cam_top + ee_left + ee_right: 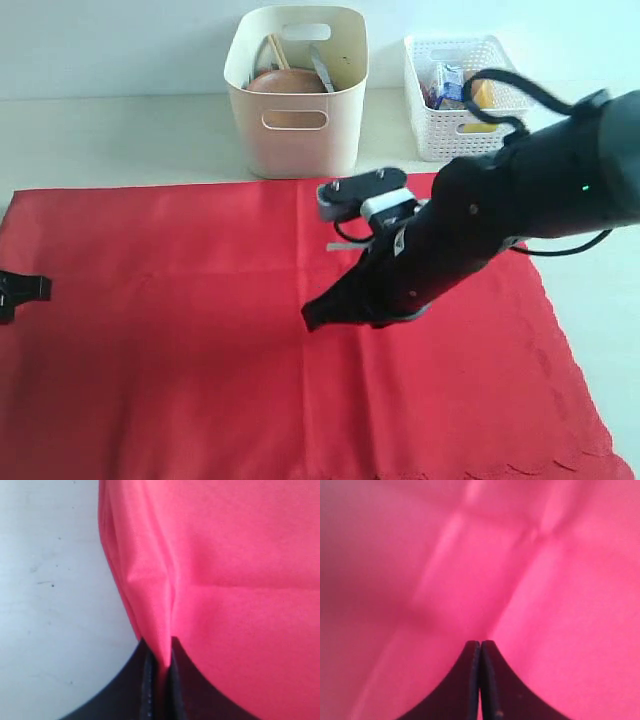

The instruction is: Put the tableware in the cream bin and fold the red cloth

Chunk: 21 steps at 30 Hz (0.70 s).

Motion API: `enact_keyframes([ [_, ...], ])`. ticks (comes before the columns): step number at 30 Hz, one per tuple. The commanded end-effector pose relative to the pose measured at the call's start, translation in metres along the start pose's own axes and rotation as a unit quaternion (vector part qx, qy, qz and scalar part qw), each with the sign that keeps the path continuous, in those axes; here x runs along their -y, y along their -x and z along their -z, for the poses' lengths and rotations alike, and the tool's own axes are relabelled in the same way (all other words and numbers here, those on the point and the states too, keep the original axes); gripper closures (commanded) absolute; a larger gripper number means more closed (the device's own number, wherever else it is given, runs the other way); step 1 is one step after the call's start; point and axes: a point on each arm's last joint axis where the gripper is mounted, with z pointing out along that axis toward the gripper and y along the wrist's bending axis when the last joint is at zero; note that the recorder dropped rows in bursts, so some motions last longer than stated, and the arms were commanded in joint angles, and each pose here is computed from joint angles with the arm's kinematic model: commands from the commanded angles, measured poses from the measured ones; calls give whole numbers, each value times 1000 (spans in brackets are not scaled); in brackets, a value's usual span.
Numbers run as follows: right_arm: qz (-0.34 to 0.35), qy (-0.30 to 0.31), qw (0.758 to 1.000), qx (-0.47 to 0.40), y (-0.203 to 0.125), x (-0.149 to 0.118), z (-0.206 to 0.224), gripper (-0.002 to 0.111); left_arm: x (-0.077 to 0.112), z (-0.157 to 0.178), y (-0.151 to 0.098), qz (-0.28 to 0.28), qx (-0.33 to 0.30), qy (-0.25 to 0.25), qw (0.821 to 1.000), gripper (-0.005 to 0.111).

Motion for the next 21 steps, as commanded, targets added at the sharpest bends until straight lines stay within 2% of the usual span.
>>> enact_keyframes([
  [1,4,-12,998,-67,-17,4,-27,108,4,31,17,-15,19,-9,1000,107],
  [7,-16,-4,996,-82,-22,2,-36,108,25,88,32,-56,95,-39,993,107],
  [13,46,54,994,-77,-27,-25,-37,108,30,134,36,-76,139,-53,986,107],
  [15,60,62,994,-71,-27,-31,-37,108,30,143,36,-79,143,-55,985,107],
  [21,40,71,995,-54,-22,-34,-28,108,33,148,31,-98,120,-59,986,107],
])
